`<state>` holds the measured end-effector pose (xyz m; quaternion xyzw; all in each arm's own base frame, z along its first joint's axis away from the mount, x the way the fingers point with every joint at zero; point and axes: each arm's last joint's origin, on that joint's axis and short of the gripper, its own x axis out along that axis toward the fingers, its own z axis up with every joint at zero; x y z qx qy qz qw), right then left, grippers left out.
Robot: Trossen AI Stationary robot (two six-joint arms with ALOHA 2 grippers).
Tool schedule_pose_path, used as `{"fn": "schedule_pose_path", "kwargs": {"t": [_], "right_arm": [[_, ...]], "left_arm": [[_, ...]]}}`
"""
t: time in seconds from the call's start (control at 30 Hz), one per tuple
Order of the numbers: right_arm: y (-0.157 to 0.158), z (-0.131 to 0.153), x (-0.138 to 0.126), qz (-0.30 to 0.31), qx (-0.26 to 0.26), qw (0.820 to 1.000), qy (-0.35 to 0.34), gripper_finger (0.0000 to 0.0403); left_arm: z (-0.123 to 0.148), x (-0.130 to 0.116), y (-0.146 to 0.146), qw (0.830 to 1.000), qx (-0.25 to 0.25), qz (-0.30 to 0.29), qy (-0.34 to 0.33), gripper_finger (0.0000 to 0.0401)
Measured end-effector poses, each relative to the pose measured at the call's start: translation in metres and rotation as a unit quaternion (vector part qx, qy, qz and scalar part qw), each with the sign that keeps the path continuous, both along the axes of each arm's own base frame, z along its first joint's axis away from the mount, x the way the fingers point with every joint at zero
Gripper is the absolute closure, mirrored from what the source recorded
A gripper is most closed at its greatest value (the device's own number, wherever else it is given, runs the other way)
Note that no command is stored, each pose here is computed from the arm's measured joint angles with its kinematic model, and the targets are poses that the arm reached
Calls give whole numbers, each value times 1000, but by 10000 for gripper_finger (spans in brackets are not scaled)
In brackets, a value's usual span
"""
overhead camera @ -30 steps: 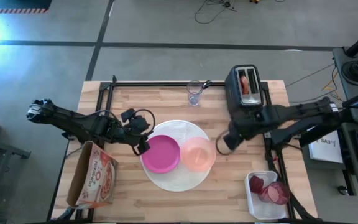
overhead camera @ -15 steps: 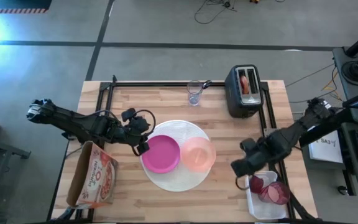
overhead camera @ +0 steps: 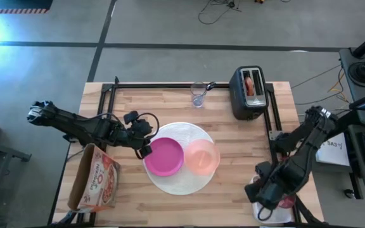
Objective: Arrange a breakfast setting
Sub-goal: Put the red cup of milk to the top of the orange bowl on the white mat
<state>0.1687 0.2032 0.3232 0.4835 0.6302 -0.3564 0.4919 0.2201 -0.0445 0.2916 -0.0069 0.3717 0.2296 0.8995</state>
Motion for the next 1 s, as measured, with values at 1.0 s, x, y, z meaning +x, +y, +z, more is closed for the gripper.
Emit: {"fn": "schedule_pose_path", "kwargs": {"t": [1.0], "right_arm": [[18,-27,-8,-15,-54,993,106,266]], "left_arm": [[-8,-2,0,1000,8,-6,16,264]]}}
